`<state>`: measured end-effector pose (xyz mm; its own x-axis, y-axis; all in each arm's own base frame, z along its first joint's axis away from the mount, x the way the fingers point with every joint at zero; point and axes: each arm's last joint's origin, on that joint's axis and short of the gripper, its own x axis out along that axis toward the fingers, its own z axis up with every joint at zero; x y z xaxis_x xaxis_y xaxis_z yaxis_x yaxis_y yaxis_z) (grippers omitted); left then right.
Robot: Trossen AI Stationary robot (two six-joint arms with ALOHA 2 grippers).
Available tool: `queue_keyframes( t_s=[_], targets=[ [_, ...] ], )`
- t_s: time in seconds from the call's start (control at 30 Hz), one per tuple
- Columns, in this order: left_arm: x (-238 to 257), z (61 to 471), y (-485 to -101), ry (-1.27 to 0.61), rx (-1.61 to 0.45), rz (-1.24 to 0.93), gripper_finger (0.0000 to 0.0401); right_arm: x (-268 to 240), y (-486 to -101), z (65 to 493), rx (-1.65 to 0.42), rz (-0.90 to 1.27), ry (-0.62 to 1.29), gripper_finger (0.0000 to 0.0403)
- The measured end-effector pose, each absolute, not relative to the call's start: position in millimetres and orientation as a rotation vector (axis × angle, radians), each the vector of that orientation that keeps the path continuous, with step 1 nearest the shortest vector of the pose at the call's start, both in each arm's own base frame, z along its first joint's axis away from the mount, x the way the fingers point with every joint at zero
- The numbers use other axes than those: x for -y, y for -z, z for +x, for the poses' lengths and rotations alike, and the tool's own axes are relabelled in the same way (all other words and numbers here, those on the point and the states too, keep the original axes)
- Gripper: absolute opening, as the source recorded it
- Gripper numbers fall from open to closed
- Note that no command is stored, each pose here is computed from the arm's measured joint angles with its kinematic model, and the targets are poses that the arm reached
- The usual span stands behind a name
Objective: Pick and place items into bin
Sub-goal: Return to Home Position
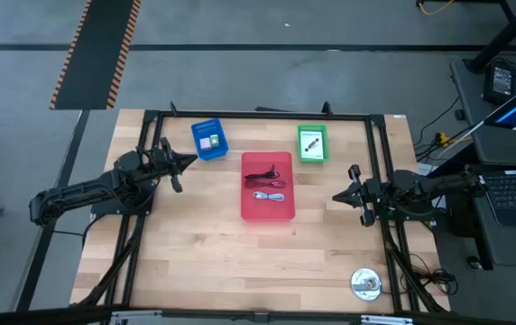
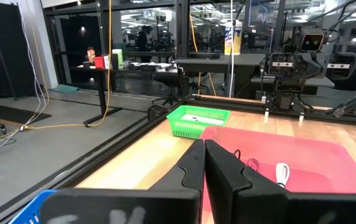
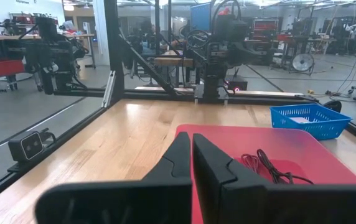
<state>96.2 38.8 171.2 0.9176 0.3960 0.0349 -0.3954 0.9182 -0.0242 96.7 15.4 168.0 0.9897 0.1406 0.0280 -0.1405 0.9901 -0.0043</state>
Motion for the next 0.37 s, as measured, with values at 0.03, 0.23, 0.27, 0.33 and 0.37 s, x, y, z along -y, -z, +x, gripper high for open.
queue_keyframes(
  t_s=[0.03, 0.23, 0.27, 0.33, 0.37],
  targets=[
    [-38.8, 96.1, -171.2, -0.407, 0.04, -0.017, 0.0007, -15.4, -168.0, 96.7, 0.028, -0.002, -0.141, 0.0],
    [-38.8, 96.1, -171.2, -0.407, 0.04, -0.017, 0.0006, -15.4, -168.0, 96.7, 0.028, -0.001, -0.141, 0.0],
    [-38.8, 96.2, -171.2, -0.407, 0.039, -0.017, 0.0006, -15.4, -168.0, 96.7, 0.028, -0.001, -0.141, 0.0],
    [-38.8, 96.2, -171.2, -0.407, 0.039, -0.017, 0.0006, -15.4, -168.0, 96.7, 0.028, -0.002, -0.141, 0.0],
    [-38.8, 96.1, -171.2, -0.407, 0.04, -0.017, 0.0006, -15.4, -168.0, 96.7, 0.028, -0.002, -0.141, 0.0]
  ],
)
